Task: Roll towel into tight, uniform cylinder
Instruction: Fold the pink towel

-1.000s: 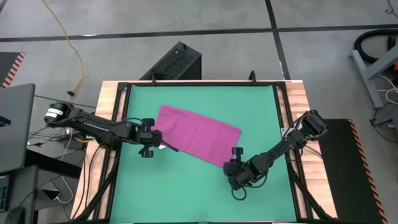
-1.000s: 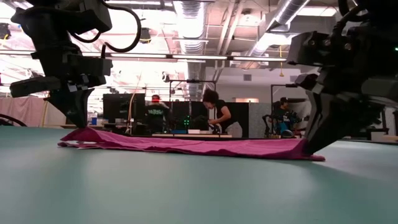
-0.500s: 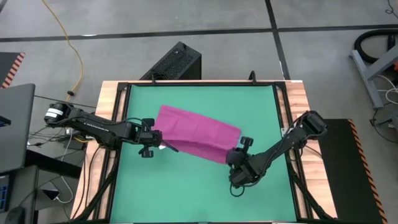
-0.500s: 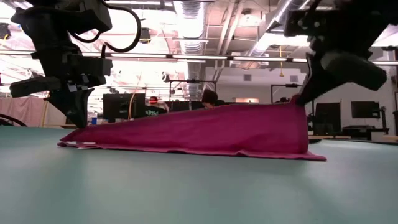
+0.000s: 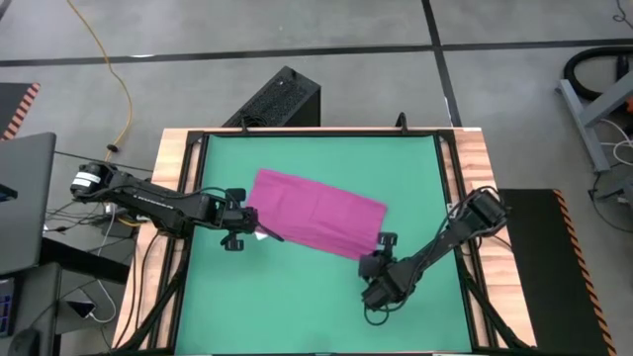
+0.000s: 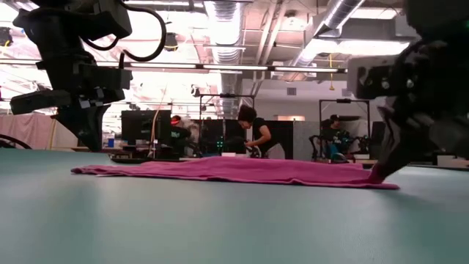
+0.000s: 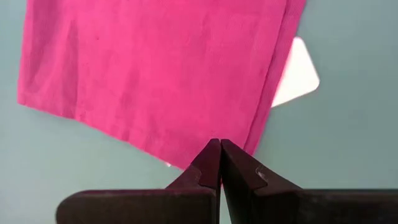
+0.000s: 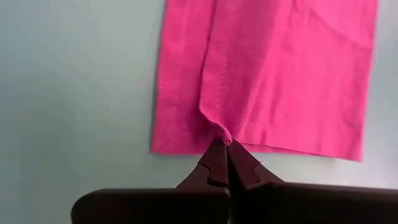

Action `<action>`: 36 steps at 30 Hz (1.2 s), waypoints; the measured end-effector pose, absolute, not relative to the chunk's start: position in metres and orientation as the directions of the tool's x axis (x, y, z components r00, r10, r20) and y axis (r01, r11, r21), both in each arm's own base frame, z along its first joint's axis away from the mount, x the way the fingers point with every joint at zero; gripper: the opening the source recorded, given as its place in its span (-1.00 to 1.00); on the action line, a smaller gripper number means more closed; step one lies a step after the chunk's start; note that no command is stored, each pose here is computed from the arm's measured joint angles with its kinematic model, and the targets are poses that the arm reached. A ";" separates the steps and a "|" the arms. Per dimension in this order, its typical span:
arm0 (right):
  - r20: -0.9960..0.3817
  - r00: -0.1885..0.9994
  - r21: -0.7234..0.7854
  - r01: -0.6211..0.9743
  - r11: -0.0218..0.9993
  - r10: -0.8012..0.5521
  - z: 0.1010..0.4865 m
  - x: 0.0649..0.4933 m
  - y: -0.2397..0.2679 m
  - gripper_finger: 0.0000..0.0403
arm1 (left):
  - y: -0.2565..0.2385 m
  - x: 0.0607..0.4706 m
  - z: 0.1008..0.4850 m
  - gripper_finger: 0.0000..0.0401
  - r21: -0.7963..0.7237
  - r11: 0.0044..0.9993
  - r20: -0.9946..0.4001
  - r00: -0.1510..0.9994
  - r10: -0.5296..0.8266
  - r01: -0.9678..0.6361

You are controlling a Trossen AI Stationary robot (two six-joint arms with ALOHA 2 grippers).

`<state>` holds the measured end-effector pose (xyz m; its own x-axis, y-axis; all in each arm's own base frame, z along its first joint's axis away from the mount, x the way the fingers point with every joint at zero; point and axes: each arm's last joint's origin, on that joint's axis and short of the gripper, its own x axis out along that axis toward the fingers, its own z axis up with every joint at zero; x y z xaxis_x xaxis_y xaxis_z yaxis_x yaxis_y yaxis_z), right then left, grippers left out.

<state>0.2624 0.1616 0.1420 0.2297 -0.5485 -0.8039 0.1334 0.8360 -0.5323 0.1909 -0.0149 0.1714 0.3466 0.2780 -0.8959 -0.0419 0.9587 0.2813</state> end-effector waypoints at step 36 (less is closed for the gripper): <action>-0.822 0.272 -0.479 0.143 0.866 -0.500 0.154 0.267 0.166 -1.00 | -0.019 0.176 0.139 -1.00 0.219 0.972 -0.903 0.357 0.237 -0.091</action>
<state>0.2665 0.1665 0.1543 0.2715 -0.5001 -0.8223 0.1430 0.8659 -0.4794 0.1762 -0.0193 0.1389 0.3574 0.2370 -0.9034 -0.0908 0.9715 0.2189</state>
